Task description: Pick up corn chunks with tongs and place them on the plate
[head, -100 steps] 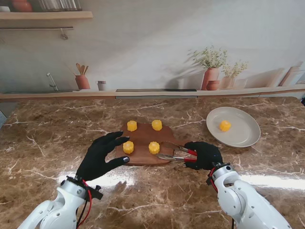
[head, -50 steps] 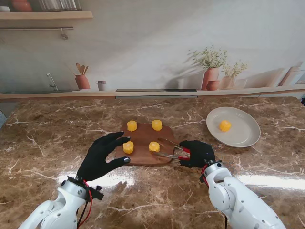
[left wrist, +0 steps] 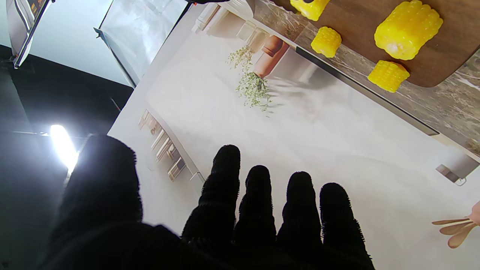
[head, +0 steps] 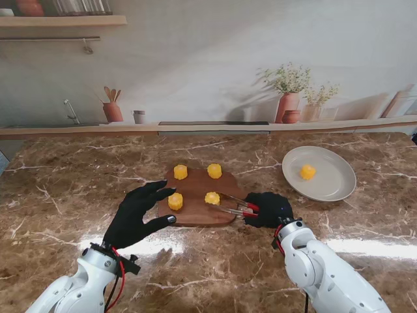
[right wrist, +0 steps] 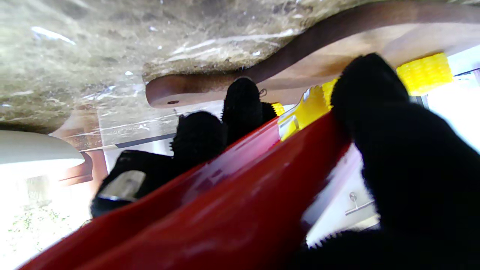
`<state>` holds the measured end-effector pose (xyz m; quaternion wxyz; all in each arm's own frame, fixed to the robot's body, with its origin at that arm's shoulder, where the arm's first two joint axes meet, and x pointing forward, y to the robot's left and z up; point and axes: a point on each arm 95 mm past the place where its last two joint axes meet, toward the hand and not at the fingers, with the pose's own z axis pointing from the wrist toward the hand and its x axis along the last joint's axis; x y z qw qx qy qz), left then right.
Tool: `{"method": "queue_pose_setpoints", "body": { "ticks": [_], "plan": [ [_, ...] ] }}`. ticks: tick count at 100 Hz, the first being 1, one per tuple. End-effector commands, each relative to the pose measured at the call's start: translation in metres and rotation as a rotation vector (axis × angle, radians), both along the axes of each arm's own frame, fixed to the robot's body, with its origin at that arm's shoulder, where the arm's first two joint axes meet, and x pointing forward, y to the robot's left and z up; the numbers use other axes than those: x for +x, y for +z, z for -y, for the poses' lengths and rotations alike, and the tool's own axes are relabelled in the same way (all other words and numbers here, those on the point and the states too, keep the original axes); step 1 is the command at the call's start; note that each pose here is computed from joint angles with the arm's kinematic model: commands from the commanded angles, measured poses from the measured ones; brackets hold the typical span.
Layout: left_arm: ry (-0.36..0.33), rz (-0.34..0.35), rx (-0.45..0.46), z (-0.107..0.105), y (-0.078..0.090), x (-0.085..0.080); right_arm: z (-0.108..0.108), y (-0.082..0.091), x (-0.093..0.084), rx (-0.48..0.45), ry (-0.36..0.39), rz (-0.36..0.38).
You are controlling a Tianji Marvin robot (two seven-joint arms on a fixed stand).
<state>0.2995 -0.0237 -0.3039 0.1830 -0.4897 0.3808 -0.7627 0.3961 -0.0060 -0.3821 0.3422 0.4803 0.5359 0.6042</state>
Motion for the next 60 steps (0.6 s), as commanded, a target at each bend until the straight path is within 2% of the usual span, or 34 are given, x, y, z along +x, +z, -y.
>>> {"method": "queue_pose_setpoints", "body": {
  "ticks": [1,11,20,35,60],
  "plan": [
    [0.002,-0.003,-0.004,0.001,-0.001,-0.003,0.002,0.001,-0.004,0.008,-0.001,-0.007],
    [0.003,-0.001,-0.008,0.001,-0.001,-0.002,0.009,0.008,-0.006,0.009,-0.011,0.009],
    [0.004,0.001,-0.01,0.0,-0.001,-0.002,0.02,0.016,-0.006,0.011,-0.048,0.029],
    [0.002,0.003,-0.011,0.0,0.0,-0.001,0.054,0.036,0.002,-0.003,-0.188,0.076],
    [0.0,0.004,-0.008,0.001,0.0,0.0,0.124,0.067,0.028,-0.071,-0.427,0.156]
  ]
}}
